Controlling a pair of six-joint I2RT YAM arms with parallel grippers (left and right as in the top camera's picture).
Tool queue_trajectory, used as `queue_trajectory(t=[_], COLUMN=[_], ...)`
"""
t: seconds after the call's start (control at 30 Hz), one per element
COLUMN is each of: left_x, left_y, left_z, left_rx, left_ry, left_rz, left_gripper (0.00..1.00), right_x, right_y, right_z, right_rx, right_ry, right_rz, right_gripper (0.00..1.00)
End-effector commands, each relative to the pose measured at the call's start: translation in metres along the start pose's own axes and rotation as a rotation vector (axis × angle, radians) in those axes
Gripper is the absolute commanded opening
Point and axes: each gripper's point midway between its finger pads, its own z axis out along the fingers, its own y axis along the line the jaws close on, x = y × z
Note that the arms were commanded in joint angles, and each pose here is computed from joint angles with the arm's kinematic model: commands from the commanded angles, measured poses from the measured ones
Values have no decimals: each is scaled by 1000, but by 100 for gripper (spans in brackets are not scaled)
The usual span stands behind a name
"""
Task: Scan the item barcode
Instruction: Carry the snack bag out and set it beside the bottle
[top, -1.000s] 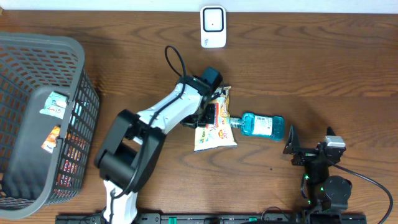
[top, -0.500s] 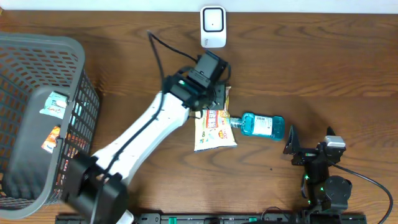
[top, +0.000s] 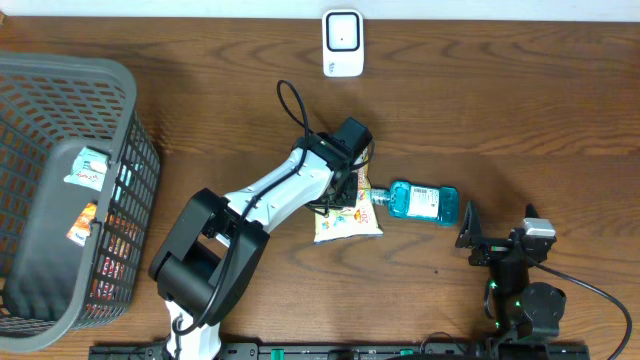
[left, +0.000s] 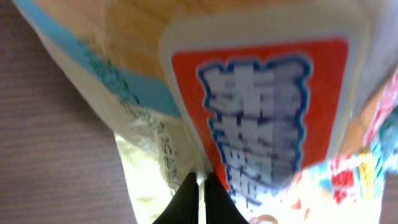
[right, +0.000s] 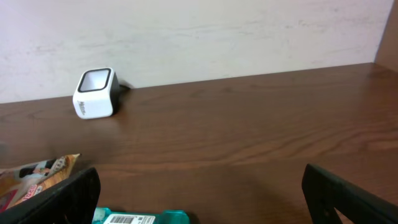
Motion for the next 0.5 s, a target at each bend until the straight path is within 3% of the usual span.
queue_trajectory(t=[0.0, 0.1, 0.13, 0.2, 0.23, 0.33, 0.47], left_x=[-17, -46, -54, -68, -73, -79, -63], left_y=[-4, 11, 15, 25, 33, 72, 145], left_z=[-41, -128, -153, -209, -238, -329, -405], left_rx=[-1, -66, -78, -101, -113, -164, -306], left_ry=[-71, -261, -320, -472, -554, -825, -1044], left_rz=[74, 98, 105, 107, 94, -19, -233], left_gripper=[7, 8, 27, 80, 100, 100, 100], right_x=[1, 1, 1, 0, 1, 1, 1], right_y=[0, 0, 0, 0, 0, 0, 0], right_z=[0, 0, 0, 0, 0, 0, 0], right_rx=[1, 1, 1, 1, 1, 1, 1], right_ry=[0, 0, 0, 0, 0, 0, 0], right_rz=[-7, -7, -7, -7, -7, -7, -7], right_gripper=[99, 99, 99, 99, 99, 99, 99])
